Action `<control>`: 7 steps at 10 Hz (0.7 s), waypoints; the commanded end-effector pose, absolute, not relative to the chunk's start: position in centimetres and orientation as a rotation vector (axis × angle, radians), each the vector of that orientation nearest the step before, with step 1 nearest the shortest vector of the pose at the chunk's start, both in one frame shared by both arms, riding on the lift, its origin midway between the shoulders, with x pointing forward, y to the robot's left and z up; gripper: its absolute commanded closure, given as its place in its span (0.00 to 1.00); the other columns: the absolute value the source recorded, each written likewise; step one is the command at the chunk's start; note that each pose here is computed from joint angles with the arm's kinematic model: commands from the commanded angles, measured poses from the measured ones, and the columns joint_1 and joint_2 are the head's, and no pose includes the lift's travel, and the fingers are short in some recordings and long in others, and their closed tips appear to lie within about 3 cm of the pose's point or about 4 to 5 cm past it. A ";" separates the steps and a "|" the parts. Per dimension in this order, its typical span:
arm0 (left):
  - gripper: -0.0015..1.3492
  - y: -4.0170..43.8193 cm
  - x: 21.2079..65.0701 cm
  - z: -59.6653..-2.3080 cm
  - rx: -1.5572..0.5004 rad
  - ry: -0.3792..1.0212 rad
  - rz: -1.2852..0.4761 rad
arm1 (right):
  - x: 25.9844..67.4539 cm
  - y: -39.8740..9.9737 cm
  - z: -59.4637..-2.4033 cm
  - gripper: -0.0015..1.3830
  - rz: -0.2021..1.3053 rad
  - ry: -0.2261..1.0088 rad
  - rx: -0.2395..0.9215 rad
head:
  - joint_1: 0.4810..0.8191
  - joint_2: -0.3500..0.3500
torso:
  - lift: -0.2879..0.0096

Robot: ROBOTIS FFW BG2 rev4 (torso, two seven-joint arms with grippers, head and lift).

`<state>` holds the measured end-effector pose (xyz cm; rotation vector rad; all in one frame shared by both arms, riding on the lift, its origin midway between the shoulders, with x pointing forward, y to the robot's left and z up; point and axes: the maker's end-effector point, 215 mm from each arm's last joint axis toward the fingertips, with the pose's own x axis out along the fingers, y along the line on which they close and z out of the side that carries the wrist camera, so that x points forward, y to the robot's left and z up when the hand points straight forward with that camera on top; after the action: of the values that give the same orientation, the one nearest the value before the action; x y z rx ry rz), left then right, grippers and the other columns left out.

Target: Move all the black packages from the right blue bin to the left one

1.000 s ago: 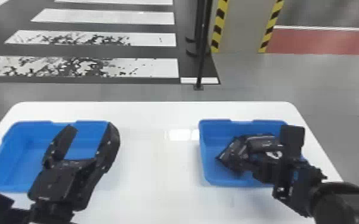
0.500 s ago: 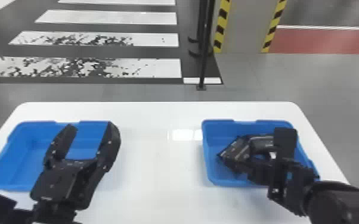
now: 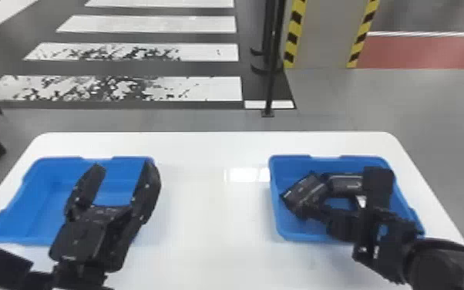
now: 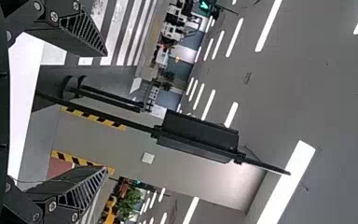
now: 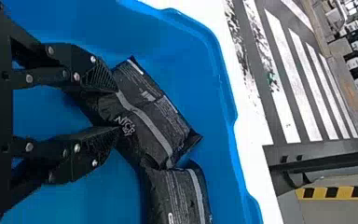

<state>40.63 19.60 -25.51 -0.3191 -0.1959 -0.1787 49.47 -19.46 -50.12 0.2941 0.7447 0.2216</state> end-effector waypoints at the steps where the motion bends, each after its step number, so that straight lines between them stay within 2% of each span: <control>1: 0.14 19.8 40.6 -25.6 -0.320 -0.199 -0.174 | 49.5 -19.3 -49.7 0.78 0.221 0.721 0.318 | 0.63 0.50 | 0.52; 2: 0.14 20.0 40.6 -25.5 -0.324 -0.207 -0.169 | 49.6 -19.3 -48.9 0.84 0.206 0.682 0.335 | 0.63 0.50 | 0.52; 4: 0.14 20.1 40.6 -25.8 -0.328 -0.205 -0.164 | 50.1 -19.5 -45.9 0.85 0.197 0.560 0.345 | 0.63 0.51 | 0.52; 7: 0.14 20.2 40.6 -25.5 -0.331 -0.216 -0.163 | 48.1 -19.5 -39.8 0.85 0.211 0.421 0.367 | 0.63 0.51 | 0.52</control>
<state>40.60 20.17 -25.57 -0.3313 -0.2145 -0.1636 48.64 -19.52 -41.00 0.3643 0.4434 0.2068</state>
